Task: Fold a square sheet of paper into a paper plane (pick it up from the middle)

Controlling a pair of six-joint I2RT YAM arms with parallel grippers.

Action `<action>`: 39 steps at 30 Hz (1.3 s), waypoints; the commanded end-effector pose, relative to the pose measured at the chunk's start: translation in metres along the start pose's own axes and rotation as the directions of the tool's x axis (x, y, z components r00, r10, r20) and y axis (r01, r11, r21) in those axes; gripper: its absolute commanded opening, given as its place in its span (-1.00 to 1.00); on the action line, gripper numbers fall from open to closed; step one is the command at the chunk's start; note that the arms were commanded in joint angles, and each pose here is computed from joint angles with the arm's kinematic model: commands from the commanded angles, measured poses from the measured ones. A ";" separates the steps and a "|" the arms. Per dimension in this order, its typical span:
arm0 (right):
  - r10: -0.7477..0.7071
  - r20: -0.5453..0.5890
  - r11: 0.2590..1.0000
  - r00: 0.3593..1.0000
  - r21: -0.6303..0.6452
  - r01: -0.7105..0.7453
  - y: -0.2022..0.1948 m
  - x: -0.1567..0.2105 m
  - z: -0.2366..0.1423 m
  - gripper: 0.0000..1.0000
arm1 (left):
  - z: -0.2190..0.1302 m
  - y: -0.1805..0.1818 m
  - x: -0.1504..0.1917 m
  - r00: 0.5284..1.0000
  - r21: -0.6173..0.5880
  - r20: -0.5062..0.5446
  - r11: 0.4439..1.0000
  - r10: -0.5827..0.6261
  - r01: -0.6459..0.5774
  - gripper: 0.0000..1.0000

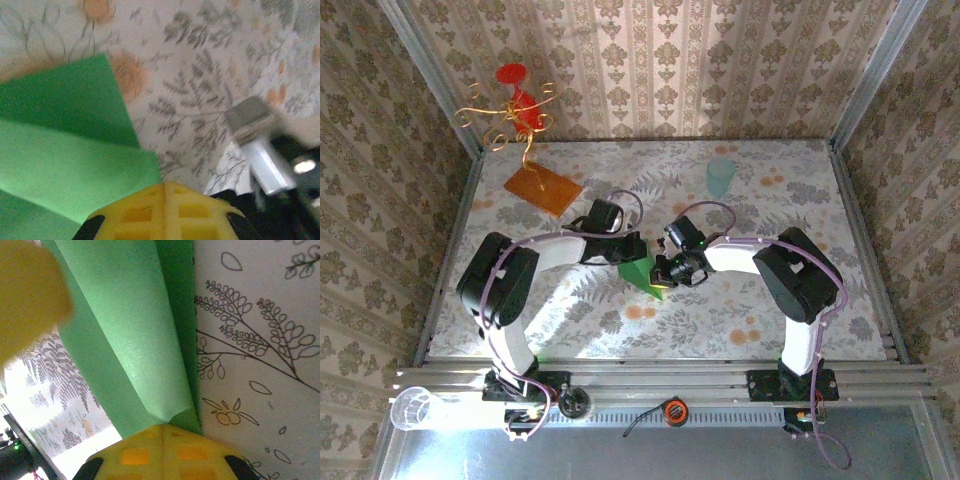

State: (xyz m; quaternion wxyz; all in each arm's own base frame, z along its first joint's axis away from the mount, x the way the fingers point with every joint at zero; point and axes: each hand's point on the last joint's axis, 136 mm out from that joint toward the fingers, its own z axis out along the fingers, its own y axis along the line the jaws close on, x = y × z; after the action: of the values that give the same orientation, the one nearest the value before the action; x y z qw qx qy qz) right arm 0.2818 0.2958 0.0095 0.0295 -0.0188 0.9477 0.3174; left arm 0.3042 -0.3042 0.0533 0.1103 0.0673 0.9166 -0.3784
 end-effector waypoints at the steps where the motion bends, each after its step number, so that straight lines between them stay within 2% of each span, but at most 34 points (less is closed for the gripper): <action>1: 0.181 -0.172 0.947 0.968 0.295 -0.125 -0.084 0.068 0.009 -1.00 | 0.009 0.008 0.011 0.999 -0.007 -0.035 1.000 -0.028 0.028 -0.98; 5: 0.183 -0.175 0.946 0.967 0.300 -0.125 -0.086 0.070 0.009 -1.00 | 0.015 0.013 0.008 0.998 -0.015 -0.045 0.999 -0.036 0.035 -0.99; 10: 0.182 -0.171 0.942 0.968 0.312 -0.122 -0.089 0.070 0.009 -1.00 | 0.014 0.029 -0.007 0.996 -0.014 0.004 0.996 -0.090 0.090 -0.99; 16: 0.188 -0.178 0.938 0.966 0.326 -0.122 -0.093 0.073 0.008 -1.00 | 0.020 0.055 -0.004 0.995 -0.068 -0.019 0.993 -0.100 0.099 -1.00; 21: 0.195 -0.183 0.932 0.964 0.342 -0.124 -0.098 0.078 0.007 -1.00 | 0.013 0.075 -0.012 0.995 -0.102 -0.004 0.990 -0.101 0.100 -1.00; 32: 0.204 -0.180 0.927 0.962 0.351 -0.131 -0.101 0.080 0.005 -1.00 | -0.010 0.122 -0.056 0.989 -0.171 0.072 0.975 -0.129 0.140 -1.00; 39: 0.205 -0.178 0.927 0.962 0.350 -0.132 -0.101 0.079 0.005 -1.00 | -0.028 0.133 -0.077 0.986 -0.230 0.130 0.964 -0.103 0.131 -1.00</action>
State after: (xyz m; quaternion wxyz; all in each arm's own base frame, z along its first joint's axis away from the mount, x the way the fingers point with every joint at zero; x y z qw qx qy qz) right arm 0.2805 0.2941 0.0080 0.0339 -0.0193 0.9468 0.3195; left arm 0.3762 -0.2382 0.0221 0.1071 0.0013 0.9236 -0.3680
